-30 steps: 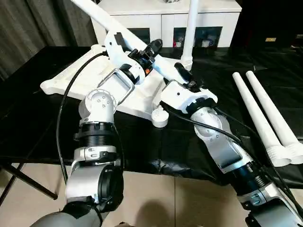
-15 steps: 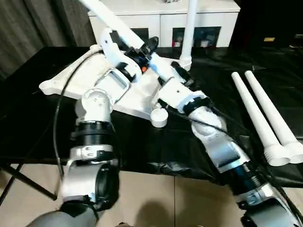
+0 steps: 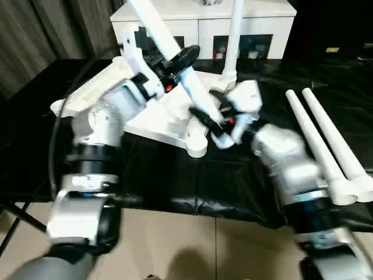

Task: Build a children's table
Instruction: Pick table leg

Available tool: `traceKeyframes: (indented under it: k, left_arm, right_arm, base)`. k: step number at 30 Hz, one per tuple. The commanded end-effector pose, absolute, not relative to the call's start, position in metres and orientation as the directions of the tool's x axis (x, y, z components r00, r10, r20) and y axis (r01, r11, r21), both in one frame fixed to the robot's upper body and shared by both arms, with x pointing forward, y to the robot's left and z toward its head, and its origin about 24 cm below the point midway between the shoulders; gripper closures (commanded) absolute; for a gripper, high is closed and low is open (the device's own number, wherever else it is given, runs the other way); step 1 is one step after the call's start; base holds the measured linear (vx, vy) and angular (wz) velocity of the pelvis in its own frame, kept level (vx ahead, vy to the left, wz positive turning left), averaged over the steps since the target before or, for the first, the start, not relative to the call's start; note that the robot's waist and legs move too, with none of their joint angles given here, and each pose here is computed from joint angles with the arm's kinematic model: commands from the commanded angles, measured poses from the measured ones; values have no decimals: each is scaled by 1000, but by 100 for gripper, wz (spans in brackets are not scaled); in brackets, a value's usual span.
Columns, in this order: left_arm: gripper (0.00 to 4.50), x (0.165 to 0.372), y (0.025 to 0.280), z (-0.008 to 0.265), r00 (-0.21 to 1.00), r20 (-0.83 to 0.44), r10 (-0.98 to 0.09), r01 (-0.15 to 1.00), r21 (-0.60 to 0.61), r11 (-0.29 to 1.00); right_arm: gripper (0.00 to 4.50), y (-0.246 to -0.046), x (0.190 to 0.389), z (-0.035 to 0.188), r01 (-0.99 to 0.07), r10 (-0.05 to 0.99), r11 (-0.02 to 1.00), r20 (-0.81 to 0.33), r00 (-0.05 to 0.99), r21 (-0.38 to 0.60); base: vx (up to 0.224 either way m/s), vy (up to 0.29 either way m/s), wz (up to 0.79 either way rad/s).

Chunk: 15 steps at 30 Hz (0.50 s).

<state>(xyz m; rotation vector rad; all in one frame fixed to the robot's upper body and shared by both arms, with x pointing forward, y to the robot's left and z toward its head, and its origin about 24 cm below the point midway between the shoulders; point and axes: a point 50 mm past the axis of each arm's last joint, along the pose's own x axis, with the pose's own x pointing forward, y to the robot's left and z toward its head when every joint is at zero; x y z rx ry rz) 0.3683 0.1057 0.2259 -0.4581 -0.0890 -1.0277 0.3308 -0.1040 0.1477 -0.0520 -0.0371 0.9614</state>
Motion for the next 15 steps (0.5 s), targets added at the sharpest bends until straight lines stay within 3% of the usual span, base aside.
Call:
traceKeyframes:
  k: [1,3,4,5,6,9,14,15]
  left_arm:
    - [275,358,100,239,396,314,-863,912,-243,330]
    - [275,348,96,243,286,312,-906,953,-195,234]
    - [275,339,95,246,176,297,-939,978,-158,134]
    - [276,339,95,246,176,297,-939,978,-158,134]
    - [276,335,96,247,103,274,-956,988,-138,67]
    - [276,335,99,248,68,254,-965,991,-130,36]
    - [277,332,103,247,13,220,-975,994,-112,-12]
    - [277,332,103,247,10,218,-976,994,-111,-15]
  right_arm:
    - [61,-102,328,152,-866,866,500,2,500,-14]
    - [46,-106,328,149,-888,888,459,-33,458,26]
    - [44,-113,328,147,-903,906,423,-66,419,72]
    - [44,-113,328,147,-903,906,423,-66,419,72]
    - [44,-121,326,145,-915,921,387,-97,377,111]
    - [44,-127,323,144,-928,937,344,-117,329,145]
    - [81,-134,319,135,-934,950,293,-167,262,202]
    - [106,-134,319,134,-935,951,288,-173,255,205]
  base:
    - [0,0,0]
    - [0,0,0]
    - [0,0,0]
    - [0,0,0]
    - [0,0,0]
    - [0,0,0]
    - [0,0,0]
    - [0,0,0]
